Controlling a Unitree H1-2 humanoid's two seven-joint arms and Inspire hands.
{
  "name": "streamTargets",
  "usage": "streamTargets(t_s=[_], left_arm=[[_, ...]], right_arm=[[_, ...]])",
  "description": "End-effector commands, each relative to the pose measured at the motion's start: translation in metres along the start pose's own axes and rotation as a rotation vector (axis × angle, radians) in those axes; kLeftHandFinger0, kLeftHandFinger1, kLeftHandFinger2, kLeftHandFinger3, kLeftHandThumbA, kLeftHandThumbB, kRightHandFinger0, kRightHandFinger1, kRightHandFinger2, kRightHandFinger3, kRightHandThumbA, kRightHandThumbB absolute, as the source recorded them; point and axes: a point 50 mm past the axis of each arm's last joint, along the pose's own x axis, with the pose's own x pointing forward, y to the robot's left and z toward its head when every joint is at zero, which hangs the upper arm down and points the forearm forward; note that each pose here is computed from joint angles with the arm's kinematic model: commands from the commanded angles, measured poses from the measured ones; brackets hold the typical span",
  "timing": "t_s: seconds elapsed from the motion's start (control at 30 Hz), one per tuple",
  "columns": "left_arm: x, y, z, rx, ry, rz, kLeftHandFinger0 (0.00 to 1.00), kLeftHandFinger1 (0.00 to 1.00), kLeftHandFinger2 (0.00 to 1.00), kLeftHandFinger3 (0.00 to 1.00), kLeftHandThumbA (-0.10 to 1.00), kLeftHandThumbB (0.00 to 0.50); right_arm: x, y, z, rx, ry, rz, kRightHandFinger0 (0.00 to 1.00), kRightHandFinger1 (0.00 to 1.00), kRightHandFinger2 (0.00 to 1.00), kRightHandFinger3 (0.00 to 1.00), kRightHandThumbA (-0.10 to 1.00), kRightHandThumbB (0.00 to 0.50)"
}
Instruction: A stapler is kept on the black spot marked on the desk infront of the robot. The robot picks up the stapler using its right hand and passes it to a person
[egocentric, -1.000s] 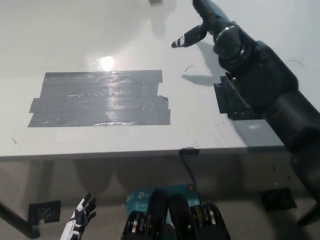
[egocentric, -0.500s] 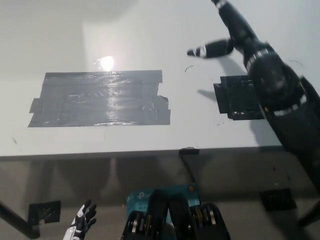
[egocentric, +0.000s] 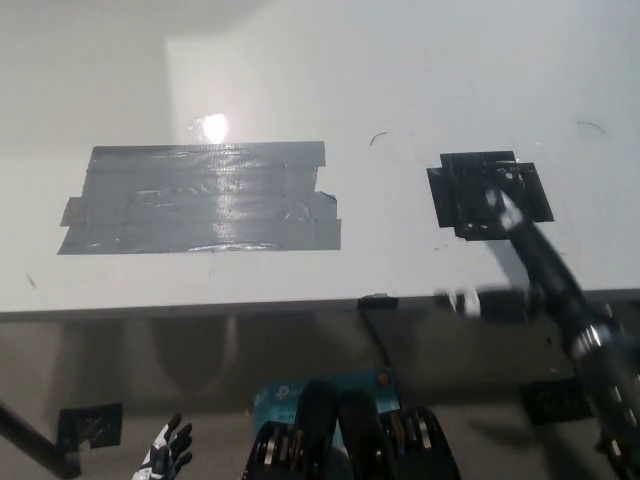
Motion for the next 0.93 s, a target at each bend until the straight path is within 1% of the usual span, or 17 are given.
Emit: streamTargets(t_s=[0.0, 0.03, 0.1, 0.17, 0.23, 0.27, 0.3, 0.37, 0.4, 0.43, 0.5, 0.6, 0.67, 0.7, 0.73, 0.77, 0.9], left_arm=[[-0.018, -0.005, -0.001, 0.026, -0.022, -0.029, 1.00, 1.00, 1.00, 1.00, 1.00, 0.500], [-0.016, -0.004, 0.000, 0.028, -0.025, -0.029, 1.00, 1.00, 1.00, 1.00, 1.00, 0.500], [-0.012, -0.003, 0.002, 0.031, -0.033, -0.026, 1.00, 1.00, 1.00, 1.00, 1.00, 0.500], [-0.010, -0.003, 0.003, 0.040, -0.034, -0.025, 1.00, 1.00, 1.00, 1.00, 1.00, 0.500], [-0.009, -0.003, 0.003, 0.041, -0.033, -0.029, 1.00, 1.00, 1.00, 1.00, 1.00, 0.500], [-0.009, -0.003, 0.003, 0.041, -0.033, -0.030, 1.00, 1.00, 1.00, 1.00, 1.00, 0.500], [-0.008, -0.003, 0.003, 0.041, -0.032, -0.032, 1.00, 1.00, 1.00, 1.00, 1.00, 0.500], [-0.006, -0.003, 0.004, 0.042, -0.036, -0.031, 1.00, 1.00, 1.00, 1.00, 1.00, 0.500], [-0.006, -0.002, 0.004, 0.040, -0.038, -0.030, 1.00, 1.00, 1.00, 1.00, 1.00, 0.500], [-0.006, -0.002, 0.004, 0.036, -0.039, -0.027, 1.00, 1.00, 1.00, 1.00, 1.00, 0.500], [-0.008, -0.002, 0.004, 0.032, -0.037, -0.026, 1.00, 1.00, 1.00, 1.00, 1.00, 0.500], [-0.012, -0.003, 0.002, 0.031, -0.034, -0.029, 1.00, 1.00, 1.00, 1.00, 1.00, 0.499], [-0.013, -0.004, 0.002, 0.030, -0.032, -0.034, 1.00, 1.00, 1.00, 1.00, 1.00, 0.500], [-0.013, -0.005, 0.001, 0.029, -0.029, -0.037, 1.00, 1.00, 1.00, 1.00, 1.00, 0.500], [-0.013, -0.005, 0.001, 0.030, -0.028, -0.037, 1.00, 1.00, 1.00, 1.00, 1.00, 0.500], [-0.015, -0.005, 0.000, 0.033, -0.025, -0.037, 1.00, 1.00, 1.00, 1.00, 1.00, 0.500], [-0.020, -0.003, 0.000, 0.040, -0.021, -0.028, 1.00, 1.00, 1.00, 1.00, 1.00, 0.500]], right_arm=[[-0.186, -0.030, 0.115, 0.070, -0.656, -0.204, 1.00, 1.00, 1.00, 1.00, 1.00, 0.342], [-0.190, -0.027, 0.115, 0.069, -0.663, -0.218, 1.00, 1.00, 1.00, 1.00, 1.00, 0.334], [-0.201, -0.016, 0.115, 0.152, -0.689, -0.241, 1.00, 1.00, 1.00, 1.00, 1.00, 0.369], [-0.206, -0.011, 0.116, 0.212, -0.709, -0.240, 1.00, 1.00, 1.00, 1.00, 1.00, 0.363], [-0.216, -0.003, 0.116, 0.262, -0.710, -0.242, 1.00, 1.00, 1.00, 1.00, 1.00, 0.387], [-0.217, -0.002, 0.116, 0.264, -0.709, -0.245, 1.00, 1.00, 1.00, 1.00, 1.00, 0.387], [-0.218, 0.001, 0.115, 0.260, -0.690, -0.262, 1.00, 1.00, 1.00, 1.00, 1.00, 0.340], [-0.219, 0.009, 0.107, 0.240, -0.621, -0.281, 1.00, 1.00, 1.00, 1.00, 1.00, 0.311], [-0.217, 0.014, 0.099, 0.242, -0.589, -0.283, 1.00, 1.00, 1.00, 1.00, 1.00, 0.282], [-0.215, 0.024, 0.081, 0.247, -0.525, -0.277, 1.00, 1.00, 1.00, 1.00, 1.00, 0.264], [-0.214, 0.040, 0.041, 0.266, -0.362, -0.241, 1.00, 1.00, 1.00, 1.00, 1.00, 0.298], [-0.209, 0.065, -0.025, 0.295, -0.119, -0.205, 1.00, 1.00, 1.00, 1.00, 1.00, 0.254], [-0.207, 0.071, -0.044, 0.325, -0.058, -0.190, 1.00, 1.00, 1.00, 1.00, 1.00, 0.256], [-0.205, 0.078, -0.062, 0.361, 0.022, -0.168, 1.00, 1.00, 1.00, 1.00, 1.00, 0.293], [-0.205, 0.080, -0.067, 0.366, 0.045, -0.162, 1.00, 1.00, 1.00, 1.00, 1.00, 0.294], [-0.204, 0.086, -0.078, 0.375, 0.103, -0.152, 1.00, 1.00, 1.00, 1.00, 1.00, 0.360], [-0.205, 0.096, -0.093, 0.374, 0.154, -0.124, 1.00, 1.00, 1.00, 1.00, 1.00, 0.350]])
